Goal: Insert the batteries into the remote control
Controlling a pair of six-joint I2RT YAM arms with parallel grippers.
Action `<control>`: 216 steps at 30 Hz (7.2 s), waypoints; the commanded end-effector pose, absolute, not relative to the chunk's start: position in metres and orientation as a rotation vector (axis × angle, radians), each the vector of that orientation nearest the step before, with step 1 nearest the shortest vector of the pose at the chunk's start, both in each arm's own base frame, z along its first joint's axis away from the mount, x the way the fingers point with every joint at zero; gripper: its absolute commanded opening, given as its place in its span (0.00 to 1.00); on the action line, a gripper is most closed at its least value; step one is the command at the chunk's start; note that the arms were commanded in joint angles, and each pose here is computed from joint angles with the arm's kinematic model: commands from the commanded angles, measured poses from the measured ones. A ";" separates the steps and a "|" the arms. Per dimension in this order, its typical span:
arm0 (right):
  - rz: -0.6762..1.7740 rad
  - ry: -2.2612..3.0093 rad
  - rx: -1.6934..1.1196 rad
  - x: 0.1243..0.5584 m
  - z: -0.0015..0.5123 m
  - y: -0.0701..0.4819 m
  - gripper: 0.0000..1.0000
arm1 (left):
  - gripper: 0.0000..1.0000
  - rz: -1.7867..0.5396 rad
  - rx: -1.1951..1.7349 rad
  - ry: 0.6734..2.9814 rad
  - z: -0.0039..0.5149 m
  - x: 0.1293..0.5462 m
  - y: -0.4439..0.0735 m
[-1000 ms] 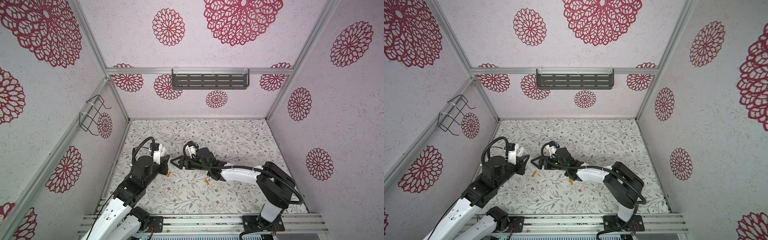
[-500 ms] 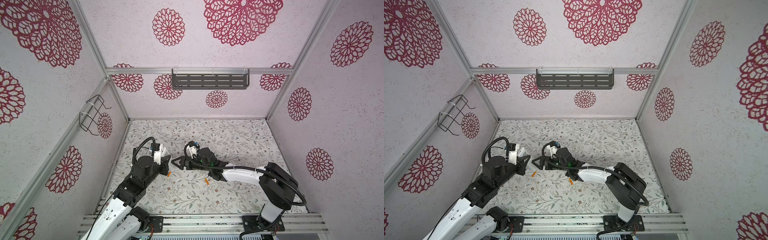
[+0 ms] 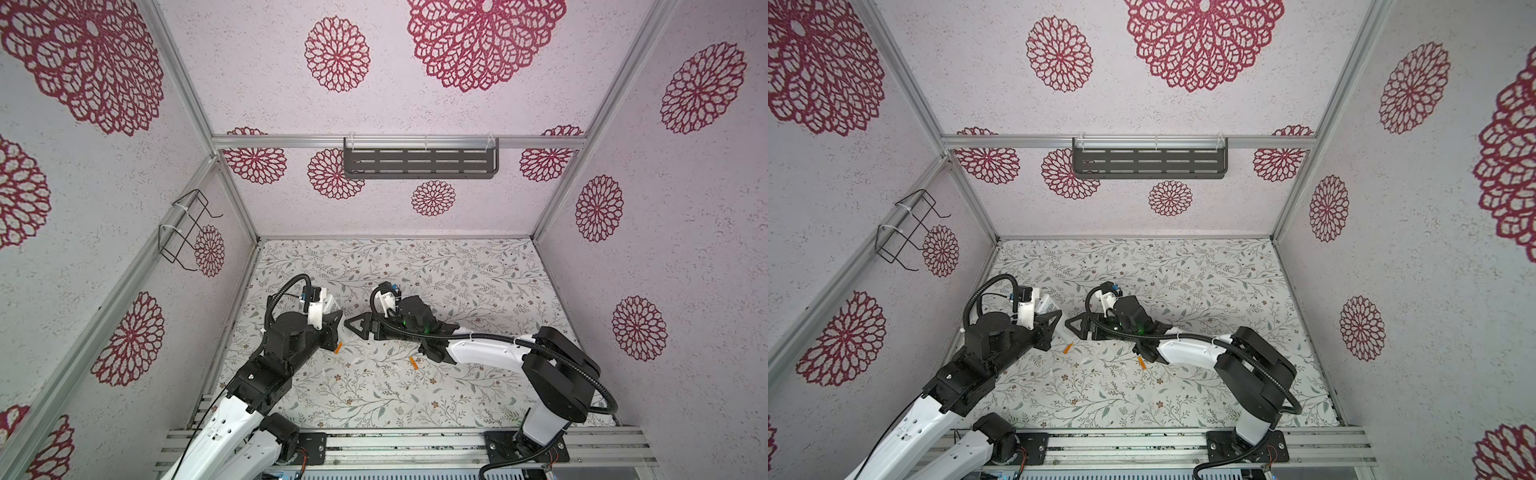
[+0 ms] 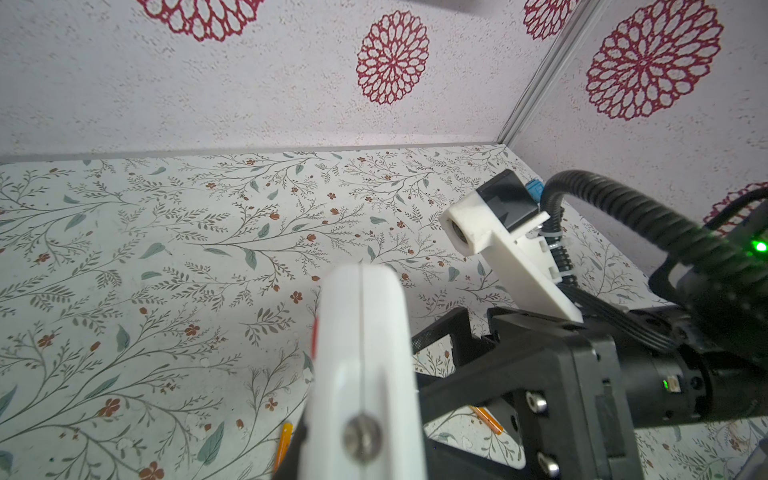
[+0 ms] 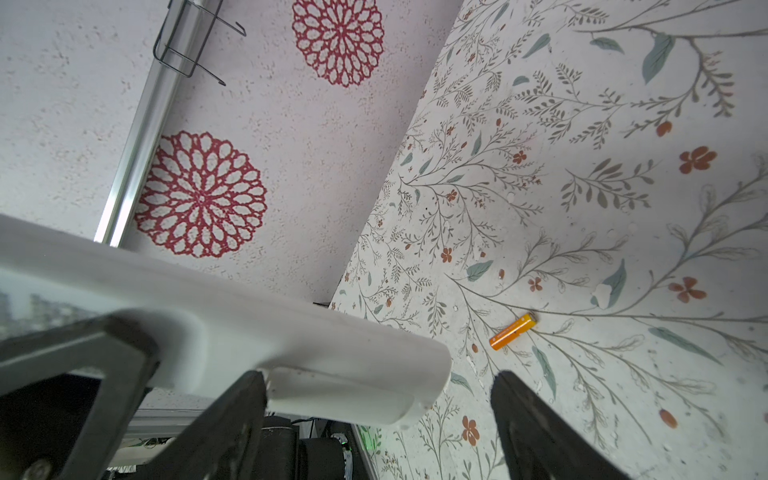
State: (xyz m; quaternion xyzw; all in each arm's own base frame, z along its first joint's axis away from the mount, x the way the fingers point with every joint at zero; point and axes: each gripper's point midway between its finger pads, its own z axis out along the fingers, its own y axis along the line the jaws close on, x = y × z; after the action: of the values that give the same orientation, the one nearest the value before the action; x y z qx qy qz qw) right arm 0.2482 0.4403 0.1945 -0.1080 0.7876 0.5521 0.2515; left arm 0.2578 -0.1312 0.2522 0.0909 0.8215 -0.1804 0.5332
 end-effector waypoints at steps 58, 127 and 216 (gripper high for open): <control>0.415 2.548 -0.506 0.216 0.096 0.263 0.74 | 0.00 -0.830 0.452 1.863 0.306 0.207 -0.170; 0.230 2.646 -0.807 0.206 0.030 0.283 0.20 | 0.00 -0.953 0.303 2.057 0.263 0.212 -0.168; 0.307 2.630 -0.444 0.188 0.072 0.233 0.38 | 0.00 -1.171 0.082 2.092 0.213 0.250 -0.188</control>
State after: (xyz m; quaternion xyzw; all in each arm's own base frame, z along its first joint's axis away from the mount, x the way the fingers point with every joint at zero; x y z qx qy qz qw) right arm 0.1856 0.2315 0.0742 -0.1800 0.9499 0.1035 0.2336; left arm 0.2439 -0.1869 0.1909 0.0196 0.8305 -0.4450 0.3345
